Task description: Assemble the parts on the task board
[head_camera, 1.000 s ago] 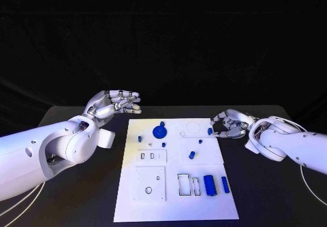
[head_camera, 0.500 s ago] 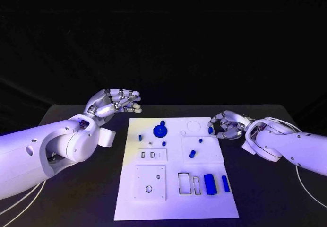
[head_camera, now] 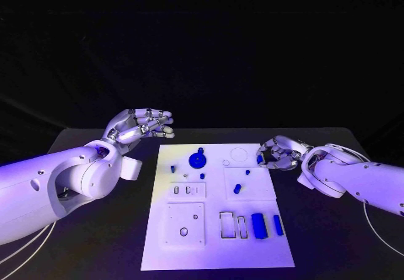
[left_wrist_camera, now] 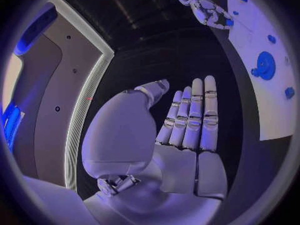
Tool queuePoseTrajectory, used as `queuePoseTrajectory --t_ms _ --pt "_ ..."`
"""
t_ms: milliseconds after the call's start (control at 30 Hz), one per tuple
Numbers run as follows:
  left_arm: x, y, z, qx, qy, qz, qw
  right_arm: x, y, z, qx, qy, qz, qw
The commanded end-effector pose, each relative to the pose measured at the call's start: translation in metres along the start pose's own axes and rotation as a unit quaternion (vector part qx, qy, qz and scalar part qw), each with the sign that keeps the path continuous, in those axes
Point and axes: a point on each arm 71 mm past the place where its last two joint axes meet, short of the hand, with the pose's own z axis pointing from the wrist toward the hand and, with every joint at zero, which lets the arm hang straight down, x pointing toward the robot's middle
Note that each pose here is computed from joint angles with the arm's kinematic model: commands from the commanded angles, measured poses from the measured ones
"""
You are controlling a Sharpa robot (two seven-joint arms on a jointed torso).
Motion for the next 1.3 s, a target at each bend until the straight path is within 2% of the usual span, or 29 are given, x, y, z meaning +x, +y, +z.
queuePoseTrajectory --t_ms 33,800,933,1300 --pt "0.0021 -0.0008 0.0001 0.002 0.009 -0.006 1.0 0.0008 -0.0009 0.0004 0.004 0.002 -0.001 1.0" --pt "0.0018 -0.0005 -0.0001 0.0 0.011 -0.007 1.0 0.0005 0.0 0.0019 0.003 -0.005 -0.002 1.0" --pt "0.0015 -0.0004 -0.0002 -0.001 0.011 -0.006 1.0 -0.0007 0.0011 0.002 0.003 -0.016 0.002 1.0" --pt "-0.0002 0.0004 0.0005 -0.001 0.009 -0.005 1.0 -0.0081 0.0084 -0.0016 0.018 -0.07 0.008 0.997"
